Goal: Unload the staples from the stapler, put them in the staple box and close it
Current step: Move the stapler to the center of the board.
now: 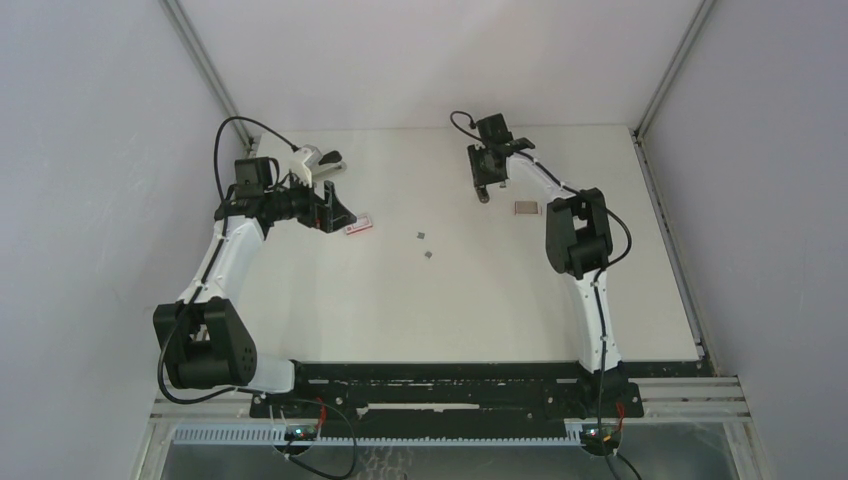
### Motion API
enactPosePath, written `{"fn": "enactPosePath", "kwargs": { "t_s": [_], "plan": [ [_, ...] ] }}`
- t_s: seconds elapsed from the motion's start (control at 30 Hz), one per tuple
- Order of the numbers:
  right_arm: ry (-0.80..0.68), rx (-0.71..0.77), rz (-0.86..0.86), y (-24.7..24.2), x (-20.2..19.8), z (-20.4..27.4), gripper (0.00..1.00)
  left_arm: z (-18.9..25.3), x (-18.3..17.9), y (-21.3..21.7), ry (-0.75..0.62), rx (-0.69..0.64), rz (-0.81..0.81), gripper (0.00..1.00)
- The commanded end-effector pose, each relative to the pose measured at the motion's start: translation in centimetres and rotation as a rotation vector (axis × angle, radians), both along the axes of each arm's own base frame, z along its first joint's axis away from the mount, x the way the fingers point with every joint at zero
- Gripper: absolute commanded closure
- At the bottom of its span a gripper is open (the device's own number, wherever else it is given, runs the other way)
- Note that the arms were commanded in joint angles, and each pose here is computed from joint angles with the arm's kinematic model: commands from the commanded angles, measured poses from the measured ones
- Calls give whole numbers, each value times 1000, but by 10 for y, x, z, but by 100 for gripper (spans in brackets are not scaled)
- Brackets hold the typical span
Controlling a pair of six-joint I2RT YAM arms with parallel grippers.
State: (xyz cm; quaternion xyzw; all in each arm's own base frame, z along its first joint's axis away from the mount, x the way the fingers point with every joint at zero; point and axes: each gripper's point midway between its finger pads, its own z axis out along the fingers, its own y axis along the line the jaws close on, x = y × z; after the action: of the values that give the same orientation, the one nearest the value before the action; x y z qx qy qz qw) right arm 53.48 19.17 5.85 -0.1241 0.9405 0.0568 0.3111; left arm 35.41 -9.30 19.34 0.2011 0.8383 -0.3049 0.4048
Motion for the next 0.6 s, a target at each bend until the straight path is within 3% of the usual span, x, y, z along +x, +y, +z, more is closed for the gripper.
{"fn": "enactPosePath", "kwargs": {
  "t_s": [0.0,0.57],
  "plan": [
    [-34,39,-117,-9,22,16,68,2,1,0,-26,-5,-11,0],
    [-59,87,-193,-6,49,10,69,-1,3,2,-18,1,-5,0]
  ]
}}
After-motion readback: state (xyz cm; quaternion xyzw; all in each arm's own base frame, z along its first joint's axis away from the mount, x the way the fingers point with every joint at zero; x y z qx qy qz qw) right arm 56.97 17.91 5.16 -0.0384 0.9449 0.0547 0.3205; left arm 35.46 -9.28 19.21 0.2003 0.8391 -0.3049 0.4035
